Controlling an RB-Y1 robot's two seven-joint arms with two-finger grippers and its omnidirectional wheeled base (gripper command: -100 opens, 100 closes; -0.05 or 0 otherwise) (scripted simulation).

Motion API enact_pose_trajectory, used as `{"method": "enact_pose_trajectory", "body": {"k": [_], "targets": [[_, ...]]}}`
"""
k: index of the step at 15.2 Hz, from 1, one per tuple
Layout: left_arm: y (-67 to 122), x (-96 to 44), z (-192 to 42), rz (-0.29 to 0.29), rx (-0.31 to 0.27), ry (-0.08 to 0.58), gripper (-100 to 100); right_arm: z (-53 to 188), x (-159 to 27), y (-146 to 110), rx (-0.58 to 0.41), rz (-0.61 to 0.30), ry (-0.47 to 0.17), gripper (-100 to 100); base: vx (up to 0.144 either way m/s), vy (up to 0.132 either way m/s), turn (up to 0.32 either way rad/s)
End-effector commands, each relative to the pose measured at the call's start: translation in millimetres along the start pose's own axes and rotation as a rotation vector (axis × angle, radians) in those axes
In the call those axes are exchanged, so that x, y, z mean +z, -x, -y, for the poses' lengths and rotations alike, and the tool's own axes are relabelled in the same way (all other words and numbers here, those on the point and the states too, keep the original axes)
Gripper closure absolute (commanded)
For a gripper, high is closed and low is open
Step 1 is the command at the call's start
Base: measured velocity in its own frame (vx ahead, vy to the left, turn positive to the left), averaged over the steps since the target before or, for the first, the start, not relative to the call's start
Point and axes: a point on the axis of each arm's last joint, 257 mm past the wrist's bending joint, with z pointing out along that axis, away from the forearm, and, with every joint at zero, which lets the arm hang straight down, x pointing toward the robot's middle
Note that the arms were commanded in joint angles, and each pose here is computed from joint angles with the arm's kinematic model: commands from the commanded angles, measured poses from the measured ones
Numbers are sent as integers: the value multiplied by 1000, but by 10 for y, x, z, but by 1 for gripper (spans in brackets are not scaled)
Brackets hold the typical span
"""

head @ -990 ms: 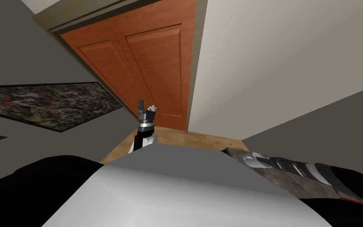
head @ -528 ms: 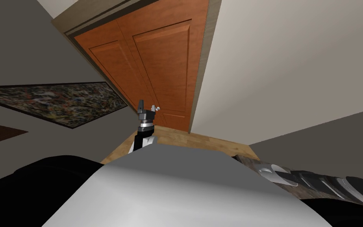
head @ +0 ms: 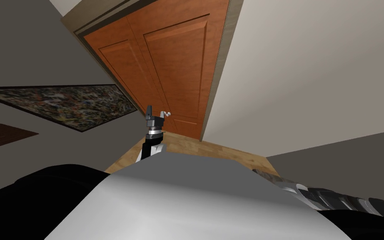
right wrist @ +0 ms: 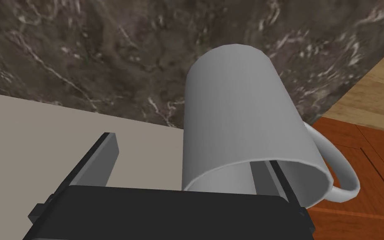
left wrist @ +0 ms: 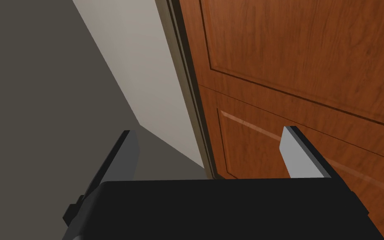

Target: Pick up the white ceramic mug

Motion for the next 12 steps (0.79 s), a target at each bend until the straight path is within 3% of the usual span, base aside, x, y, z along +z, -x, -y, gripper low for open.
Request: {"method": "enact_pose_trajectory", "body": {"k": [1, 2, 6, 11, 12], "targets": [[0, 0, 0, 0, 0, 0, 0, 0, 0, 0, 0, 0, 0, -100, 7, -15, 31], [0, 0, 0, 0, 0, 0, 0, 3, 10, -12, 1, -1, -1, 100, 2, -6, 1], [0, 0, 0, 0, 0, 0, 0, 0, 8, -11, -1, -1, 1, 100, 0, 0, 0], [0, 0, 0, 0, 0, 0, 0, 43, -206, 301, -31, -9, -1, 100, -15, 24, -106], [0, 0, 0, 0, 0, 0, 0, 48, -164, 234, -27, -7, -3, 100, -13, 20, -28]]}}
